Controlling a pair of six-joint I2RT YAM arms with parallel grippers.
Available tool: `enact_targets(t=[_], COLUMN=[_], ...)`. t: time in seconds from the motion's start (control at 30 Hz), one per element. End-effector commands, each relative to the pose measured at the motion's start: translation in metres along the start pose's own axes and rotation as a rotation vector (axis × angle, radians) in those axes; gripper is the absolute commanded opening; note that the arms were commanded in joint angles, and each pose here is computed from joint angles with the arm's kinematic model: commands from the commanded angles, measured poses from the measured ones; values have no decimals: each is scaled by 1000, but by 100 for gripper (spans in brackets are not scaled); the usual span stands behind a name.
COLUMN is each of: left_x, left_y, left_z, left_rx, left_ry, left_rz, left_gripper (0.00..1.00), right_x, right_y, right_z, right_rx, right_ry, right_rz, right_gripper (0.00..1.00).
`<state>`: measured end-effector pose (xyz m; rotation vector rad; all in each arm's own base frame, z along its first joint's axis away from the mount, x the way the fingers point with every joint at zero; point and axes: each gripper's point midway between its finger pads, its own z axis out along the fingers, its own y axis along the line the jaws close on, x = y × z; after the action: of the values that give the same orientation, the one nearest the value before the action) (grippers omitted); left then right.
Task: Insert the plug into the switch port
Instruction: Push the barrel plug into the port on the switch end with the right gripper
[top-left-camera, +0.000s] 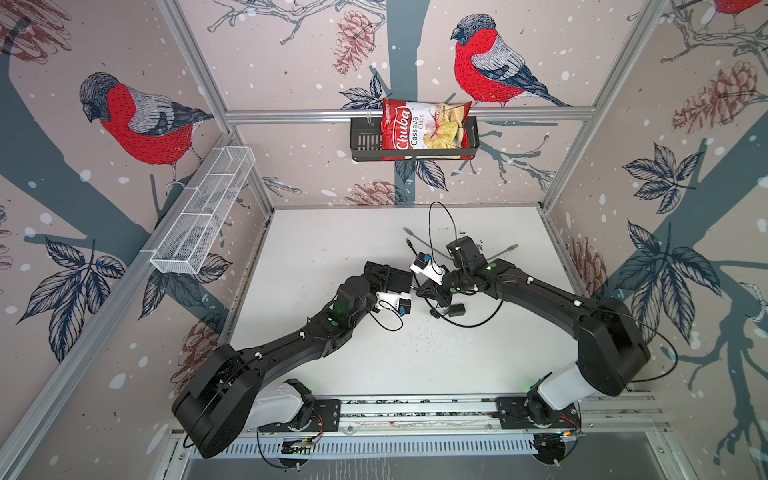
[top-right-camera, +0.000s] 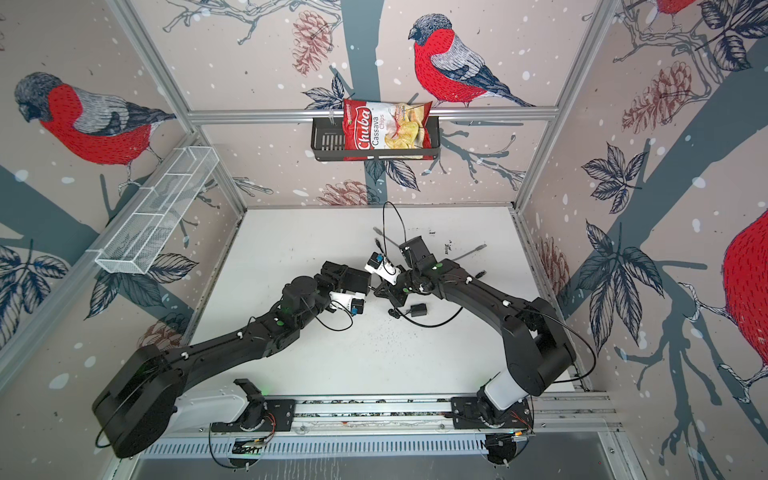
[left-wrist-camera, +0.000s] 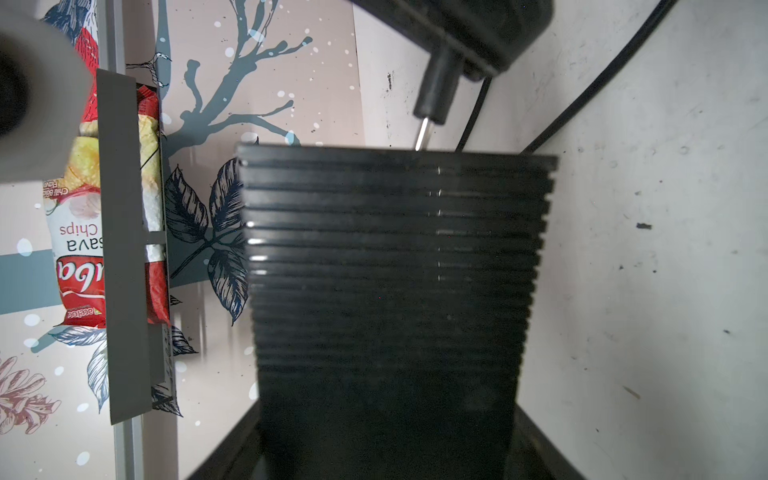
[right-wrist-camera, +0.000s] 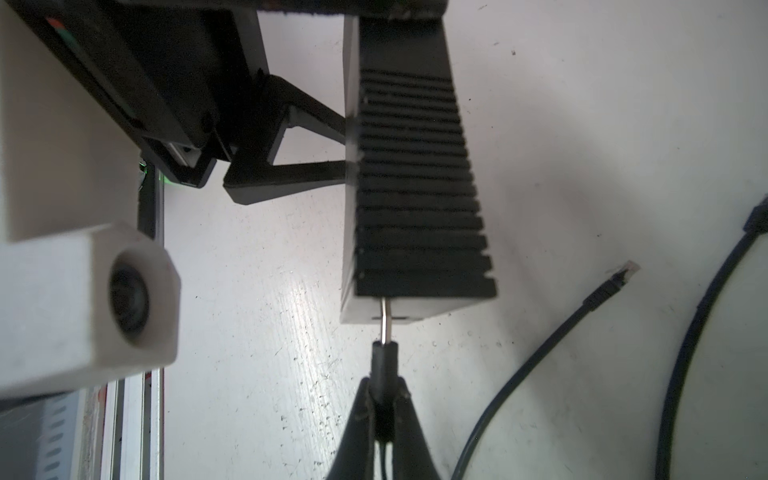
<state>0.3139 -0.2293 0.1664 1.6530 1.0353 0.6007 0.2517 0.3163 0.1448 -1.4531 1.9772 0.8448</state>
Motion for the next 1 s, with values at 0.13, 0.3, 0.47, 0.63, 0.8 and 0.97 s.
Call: enact_targets(t=[0.13, 0.3, 0.47, 0.63, 0.8, 0.97], left_x=[-11, -16, -26, -34, -46, -60], left_y=[16, 14, 16, 21, 24, 26], left_z=[-1, 1, 4, 2, -1, -2], left_rx=[-83, -90, -99, -125, -140, -147], left_ry=[-37, -45, -71, -107, -154, -200], left_rz=[29, 92, 99, 54, 37, 32], left_gripper=[56, 56, 56, 55, 55, 55], right_x=[-9, -17, -27, -39, -49, -55], right_y=[3, 1, -4, -6, 1, 9], right_z=[0, 0, 7, 4, 4, 10], right_rx=[-15, -31, -47, -30, -66, -99], right_ry=[-18, -9, 4, -51, -91, -92], right_rz=[-53, -104, -121, -135, -156, -197], right_gripper=[0, 0, 0, 0, 0, 0])
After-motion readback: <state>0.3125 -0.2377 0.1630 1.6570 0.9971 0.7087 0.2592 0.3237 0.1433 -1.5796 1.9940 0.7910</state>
